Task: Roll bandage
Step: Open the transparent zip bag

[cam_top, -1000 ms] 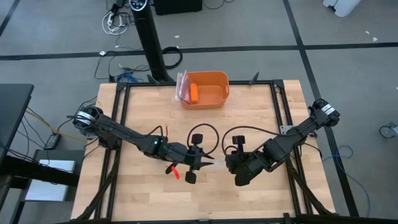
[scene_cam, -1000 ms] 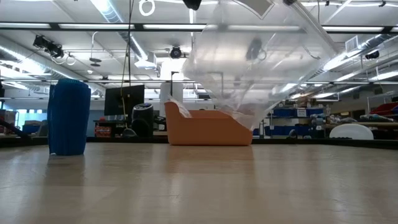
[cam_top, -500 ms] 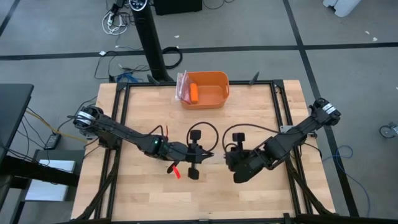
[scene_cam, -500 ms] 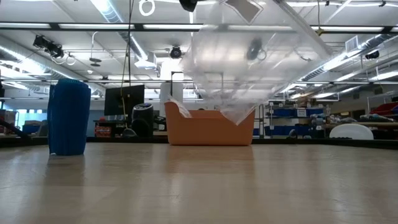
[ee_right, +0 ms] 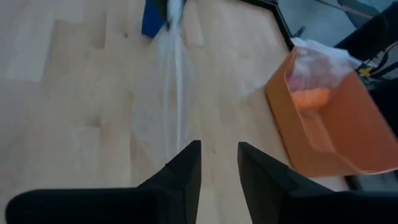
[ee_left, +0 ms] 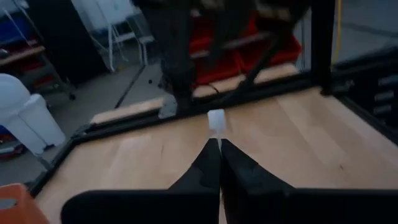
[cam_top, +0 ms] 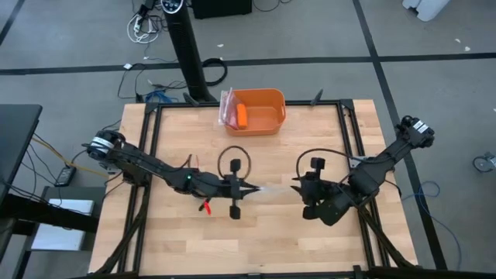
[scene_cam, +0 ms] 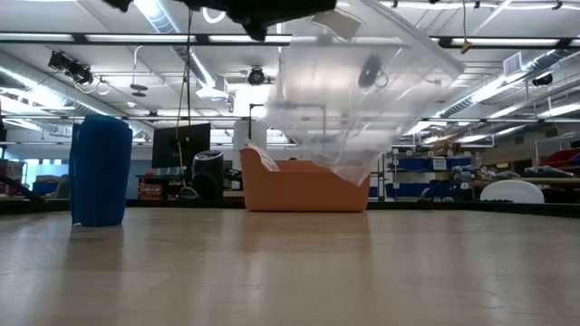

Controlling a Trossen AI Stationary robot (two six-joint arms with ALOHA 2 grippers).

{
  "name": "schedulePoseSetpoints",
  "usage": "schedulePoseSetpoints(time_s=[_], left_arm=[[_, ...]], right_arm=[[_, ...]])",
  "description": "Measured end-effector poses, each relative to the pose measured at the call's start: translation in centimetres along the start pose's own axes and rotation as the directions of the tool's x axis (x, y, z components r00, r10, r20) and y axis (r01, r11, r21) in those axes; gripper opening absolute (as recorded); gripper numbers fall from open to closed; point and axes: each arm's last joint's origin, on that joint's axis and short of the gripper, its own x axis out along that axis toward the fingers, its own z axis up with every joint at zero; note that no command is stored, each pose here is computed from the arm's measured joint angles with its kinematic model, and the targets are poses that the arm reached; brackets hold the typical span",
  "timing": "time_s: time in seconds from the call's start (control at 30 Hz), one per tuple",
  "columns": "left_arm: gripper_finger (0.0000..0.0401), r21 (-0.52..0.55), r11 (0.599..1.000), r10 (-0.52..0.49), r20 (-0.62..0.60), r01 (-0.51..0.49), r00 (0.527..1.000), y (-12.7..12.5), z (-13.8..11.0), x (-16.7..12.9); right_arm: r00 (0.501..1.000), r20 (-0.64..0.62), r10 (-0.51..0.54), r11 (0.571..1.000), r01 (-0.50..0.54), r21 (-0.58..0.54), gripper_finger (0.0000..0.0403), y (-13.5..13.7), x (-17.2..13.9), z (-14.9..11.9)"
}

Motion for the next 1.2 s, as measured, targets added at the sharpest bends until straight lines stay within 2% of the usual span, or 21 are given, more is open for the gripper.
schedulePoseSetpoints(time_s=[0.2,0.33,0.43,0.6,0.8,0.97,1.2], left_arm=[[0.0001,-0.049,0.998,0.039,0.108,-0.034,0.993,1.8,-0.7,-4.1],[0.0001,-0.076,0.996,0.051,0.189,-0.037,0.981,2.8,-0.7,-6.9],[0.0001,-0.077,0.997,0.044,0.222,-0.028,0.974,3.2,-1.0,-8.2],[0.0001,-0.079,0.997,0.021,0.26,-0.001,0.965,3.2,-1.3,-9.1],[0.0001,-0.037,0.999,-0.024,0.301,0.037,0.953,2.5,-1.0,-9.4],[0.0001,-0.046,0.998,-0.027,0.337,0.045,0.941,2.4,-0.6,-9.6],[0.0001,-0.051,0.997,-0.028,0.343,0.049,0.939,2.2,-0.6,-9.7]], right_arm=[[0.996,0.087,-0.015,0.996,0.007,0.091,0.0095,0.6,2.6,-3.6],[0.975,0.22,-0.013,0.986,-0.024,0.167,0.0084,1.0,4.4,-5.3],[0.923,0.384,-0.013,0.973,-0.077,0.216,0.0079,1.3,5.3,-5.3],[0.8,0.599,-0.019,0.961,-0.15,0.231,0.0081,0.8,5.1,-5.1],[0.769,0.638,-0.035,0.958,-0.156,0.241,0.0095,0.4,5.3,-5.3],[0.727,0.679,0.102,0.948,-0.279,0.156,0.0095,0.2,5.7,-5.0],[0.678,0.726,0.119,0.933,-0.327,0.152,0.0082,-0.4,5.7,-4.4]])
